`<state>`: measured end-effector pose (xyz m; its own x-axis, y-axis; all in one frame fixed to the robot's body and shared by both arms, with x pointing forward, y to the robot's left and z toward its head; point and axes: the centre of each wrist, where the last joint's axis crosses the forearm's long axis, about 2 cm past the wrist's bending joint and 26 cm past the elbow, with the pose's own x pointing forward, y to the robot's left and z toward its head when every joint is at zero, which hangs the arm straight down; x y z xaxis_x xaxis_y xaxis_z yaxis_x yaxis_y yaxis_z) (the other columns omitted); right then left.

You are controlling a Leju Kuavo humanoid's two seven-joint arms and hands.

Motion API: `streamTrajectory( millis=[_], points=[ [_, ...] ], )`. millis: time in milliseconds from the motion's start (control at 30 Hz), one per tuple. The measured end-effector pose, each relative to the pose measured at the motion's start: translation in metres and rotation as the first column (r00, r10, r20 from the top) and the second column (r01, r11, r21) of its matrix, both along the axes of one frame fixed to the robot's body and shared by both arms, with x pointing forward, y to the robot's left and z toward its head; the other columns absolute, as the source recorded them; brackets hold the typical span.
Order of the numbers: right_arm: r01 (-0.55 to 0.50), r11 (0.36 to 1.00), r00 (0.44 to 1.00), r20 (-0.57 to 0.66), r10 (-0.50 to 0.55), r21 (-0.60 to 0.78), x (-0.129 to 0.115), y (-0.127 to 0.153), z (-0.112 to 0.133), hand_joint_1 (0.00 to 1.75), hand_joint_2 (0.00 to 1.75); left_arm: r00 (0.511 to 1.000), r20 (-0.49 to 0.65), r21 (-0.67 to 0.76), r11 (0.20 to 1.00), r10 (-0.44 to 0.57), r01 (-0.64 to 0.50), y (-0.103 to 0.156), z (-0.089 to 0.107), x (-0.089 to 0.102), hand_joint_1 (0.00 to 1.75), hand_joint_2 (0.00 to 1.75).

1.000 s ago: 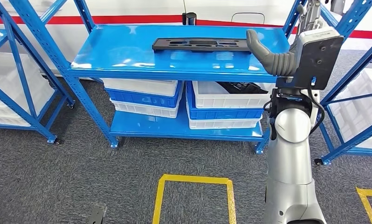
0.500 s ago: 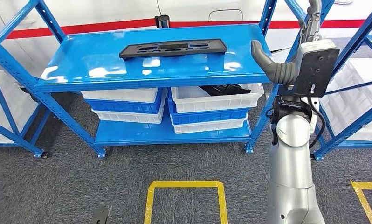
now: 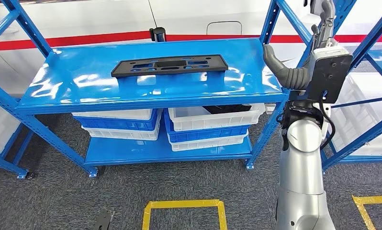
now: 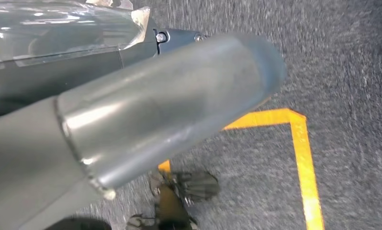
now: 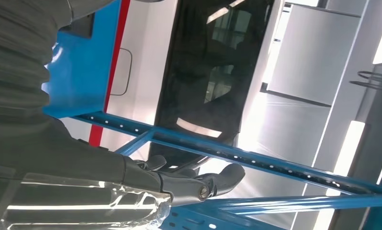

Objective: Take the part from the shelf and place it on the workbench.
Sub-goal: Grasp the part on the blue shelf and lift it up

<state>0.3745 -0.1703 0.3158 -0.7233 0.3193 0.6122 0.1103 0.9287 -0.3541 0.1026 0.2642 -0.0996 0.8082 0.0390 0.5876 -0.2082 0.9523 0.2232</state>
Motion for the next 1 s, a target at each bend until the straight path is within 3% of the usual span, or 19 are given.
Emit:
streamTrajectory(
  millis=[1000],
  points=[
    [-0.011, 1.000, 1.000, -0.022, 0.010, -0.006, 0.001, 0.000, -0.012, 0.00, 1.75, 0.997, 0.022, -0.042, 0.996, 0.076, -0.075, -0.006, -0.002, -0.009, 0.00, 0.00]
  ],
)
